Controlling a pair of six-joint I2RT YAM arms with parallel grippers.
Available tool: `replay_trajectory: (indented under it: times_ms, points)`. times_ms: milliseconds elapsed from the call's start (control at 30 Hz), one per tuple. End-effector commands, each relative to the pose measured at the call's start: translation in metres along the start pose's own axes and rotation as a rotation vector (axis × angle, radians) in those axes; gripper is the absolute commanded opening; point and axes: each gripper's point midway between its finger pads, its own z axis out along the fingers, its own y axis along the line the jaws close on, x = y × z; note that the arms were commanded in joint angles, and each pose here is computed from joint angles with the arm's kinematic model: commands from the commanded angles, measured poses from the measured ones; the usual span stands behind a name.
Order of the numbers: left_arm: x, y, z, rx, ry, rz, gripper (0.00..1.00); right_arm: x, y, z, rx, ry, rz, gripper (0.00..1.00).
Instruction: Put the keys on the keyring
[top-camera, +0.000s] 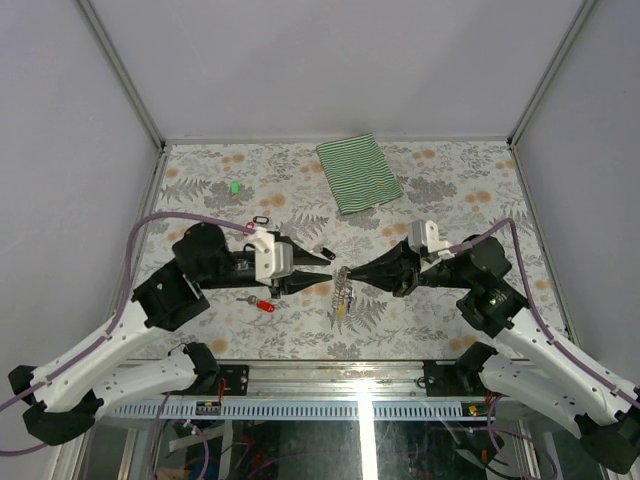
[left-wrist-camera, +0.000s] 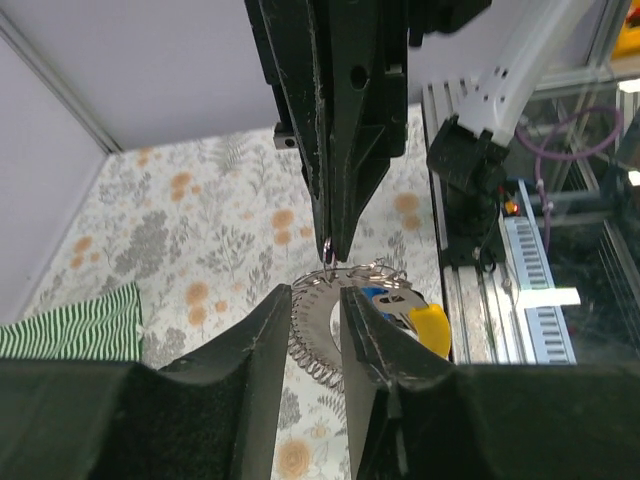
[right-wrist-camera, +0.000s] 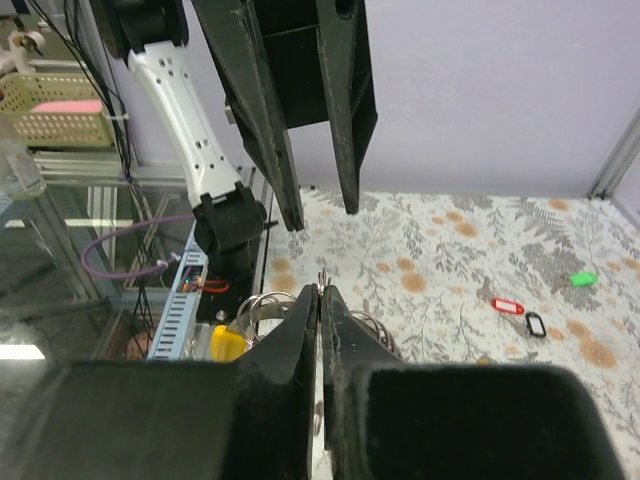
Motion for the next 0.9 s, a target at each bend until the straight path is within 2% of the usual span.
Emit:
replay_trajectory:
  times_ms: [0,133,367,867]
  points:
    - [-0.047,0.008,-0.009,-0.091,-0.263,0.011,0.29,-0.054,0.011,-0.002,-0.018,-0.219,-0.071,0.0]
    - [-0.056,0.006,-0.015,-0.118,-0.364,-0.008,0.3,-0.066,0.016,-0.002,-0.041,-0.297,-0.064,0.0]
    - [-0.059,0.004,-0.015,-0.11,-0.431,-0.034,0.3,-0.084,0.022,-0.004,-0.078,-0.417,-0.058,0.0]
    - [-0.064,-0.002,-0.008,-0.052,-0.482,-0.052,0.31,-0.085,0.023,-0.003,-0.089,-0.397,-0.095,0.0]
